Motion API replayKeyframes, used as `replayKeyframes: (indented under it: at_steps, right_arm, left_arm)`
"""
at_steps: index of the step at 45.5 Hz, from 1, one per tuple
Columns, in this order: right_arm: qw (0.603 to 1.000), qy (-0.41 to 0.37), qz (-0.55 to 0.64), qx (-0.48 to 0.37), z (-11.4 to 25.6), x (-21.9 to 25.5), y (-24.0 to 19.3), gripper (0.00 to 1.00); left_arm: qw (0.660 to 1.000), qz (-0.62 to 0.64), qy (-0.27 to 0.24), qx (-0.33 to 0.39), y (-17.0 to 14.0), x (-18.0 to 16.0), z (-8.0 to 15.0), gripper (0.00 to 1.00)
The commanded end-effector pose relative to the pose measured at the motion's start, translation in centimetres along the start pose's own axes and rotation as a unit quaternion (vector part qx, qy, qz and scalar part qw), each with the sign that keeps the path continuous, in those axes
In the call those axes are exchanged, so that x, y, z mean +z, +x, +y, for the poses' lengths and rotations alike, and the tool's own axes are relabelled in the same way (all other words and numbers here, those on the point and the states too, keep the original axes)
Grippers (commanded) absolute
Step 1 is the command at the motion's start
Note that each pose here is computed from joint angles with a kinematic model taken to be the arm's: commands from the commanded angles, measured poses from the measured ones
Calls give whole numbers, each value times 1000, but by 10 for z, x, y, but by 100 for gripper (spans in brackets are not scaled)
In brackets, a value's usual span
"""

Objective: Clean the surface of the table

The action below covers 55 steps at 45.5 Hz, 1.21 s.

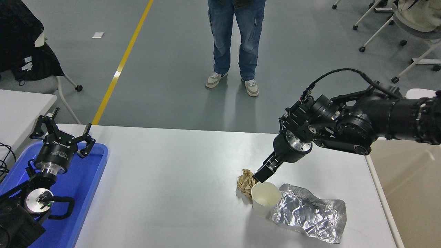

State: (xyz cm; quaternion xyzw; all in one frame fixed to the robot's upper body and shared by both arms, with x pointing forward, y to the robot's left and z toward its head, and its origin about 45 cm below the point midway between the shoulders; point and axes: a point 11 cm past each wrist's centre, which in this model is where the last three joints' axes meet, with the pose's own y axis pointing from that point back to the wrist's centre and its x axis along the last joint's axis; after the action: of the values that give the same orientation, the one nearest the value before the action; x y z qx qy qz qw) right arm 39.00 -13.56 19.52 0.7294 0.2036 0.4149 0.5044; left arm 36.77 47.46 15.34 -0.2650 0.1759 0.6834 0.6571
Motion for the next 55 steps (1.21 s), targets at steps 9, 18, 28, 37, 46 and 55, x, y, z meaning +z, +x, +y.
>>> replayKeyframes:
  at_steps: [9,18,28,37,46,55]
  right_arm:
    - [1000,7,-19,-13,-29,1,-21,98]
    - [1000,5,-25,-15,-33,4,-28,98]
    - [999,5,-33,-16,-37,7,-34,92]
    - [999,5,-44,-15,-39,14,-40,67]
    - [999,2,-45,-17,-37,17,-43,21]
    - [999,9,-43,-17,-35,16,-41,7]
  left_arm:
    - [1000,0,0,0,0,0,0,100]
    - [1000,0,0,0,0,0,0,100]
    - [1000,0,0,0,0,0,0,100]
    - [1000,0,0,0,0,0,0,100]
    - [1000,0,0,0,0,0,0,100]
    - [1000,0,0,0,0,0,0,100]
